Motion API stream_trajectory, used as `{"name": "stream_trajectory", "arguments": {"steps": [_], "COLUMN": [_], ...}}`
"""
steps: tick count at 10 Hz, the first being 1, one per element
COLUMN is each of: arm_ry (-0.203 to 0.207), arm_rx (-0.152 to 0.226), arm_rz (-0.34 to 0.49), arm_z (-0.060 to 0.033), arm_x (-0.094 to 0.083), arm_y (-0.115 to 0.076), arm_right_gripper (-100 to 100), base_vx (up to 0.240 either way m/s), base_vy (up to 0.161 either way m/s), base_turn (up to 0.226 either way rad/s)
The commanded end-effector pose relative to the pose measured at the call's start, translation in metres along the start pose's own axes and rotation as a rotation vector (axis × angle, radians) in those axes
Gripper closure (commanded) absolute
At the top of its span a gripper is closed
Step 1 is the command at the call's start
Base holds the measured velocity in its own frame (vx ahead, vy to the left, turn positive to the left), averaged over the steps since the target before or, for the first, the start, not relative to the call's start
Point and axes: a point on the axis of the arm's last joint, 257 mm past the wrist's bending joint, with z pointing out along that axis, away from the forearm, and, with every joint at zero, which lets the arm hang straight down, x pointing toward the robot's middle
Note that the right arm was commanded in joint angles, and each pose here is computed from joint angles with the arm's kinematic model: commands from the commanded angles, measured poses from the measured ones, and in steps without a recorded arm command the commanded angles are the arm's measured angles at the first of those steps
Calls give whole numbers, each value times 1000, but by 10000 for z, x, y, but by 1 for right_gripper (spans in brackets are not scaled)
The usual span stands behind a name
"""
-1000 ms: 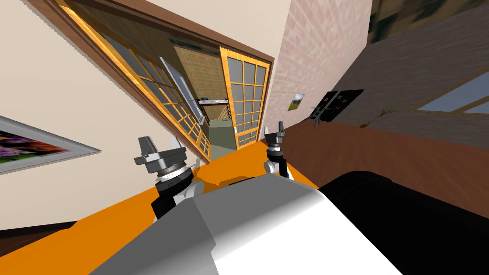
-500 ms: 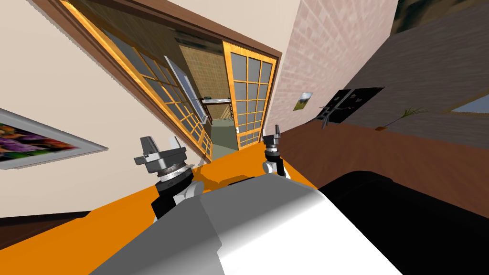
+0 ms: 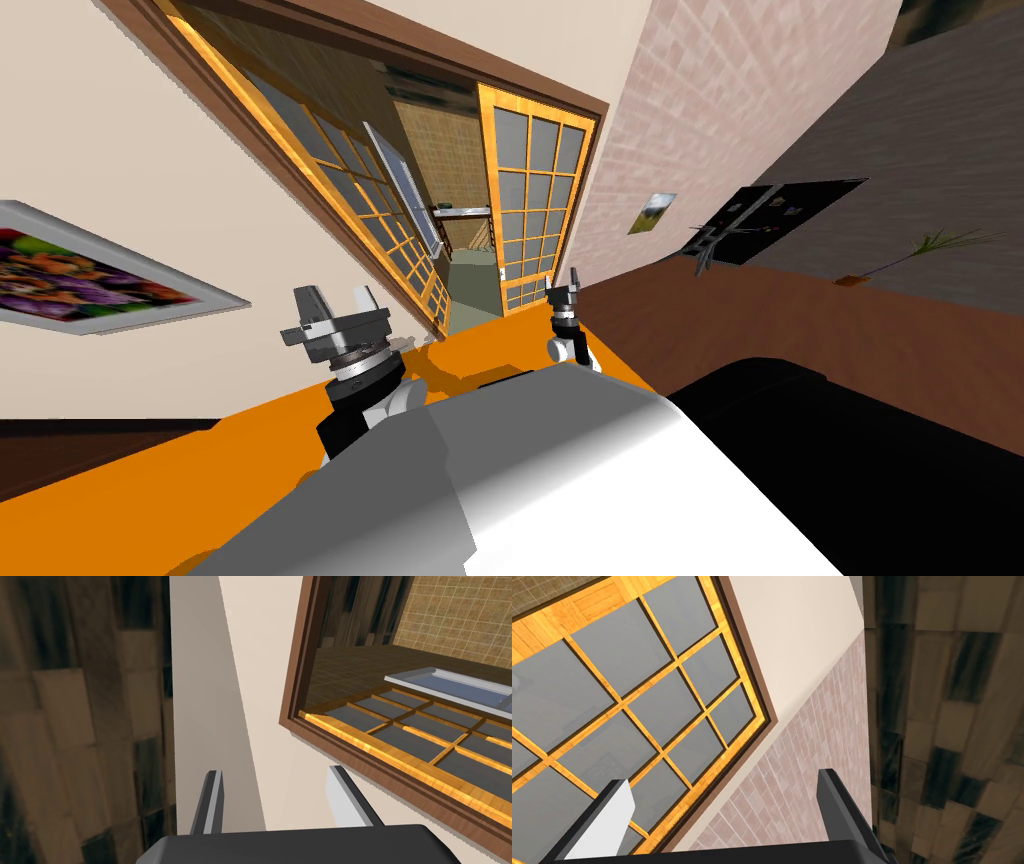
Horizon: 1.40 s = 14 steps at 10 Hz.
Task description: Push the door open
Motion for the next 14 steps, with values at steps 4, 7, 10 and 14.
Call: {"name": "stream_trajectory", "arguments": {"steps": [4, 7, 10, 14], "arm_ry": [-44, -81, -124, -172], "arm_rx": [47, 77, 103, 127], "arm_rz": [113, 188, 263, 336], "arm_z": [-117, -206, -310, -428], "arm_x": [-208, -357, -515, -677], "arm_y": [-347, -574, -803, -1025], "arm_right_gripper": [-100, -100, -100, -100], "base_vx": [90, 87, 90, 73], "base_vy": [-35, -42, -50, -40], "base_turn": [122, 139, 153, 108]}}
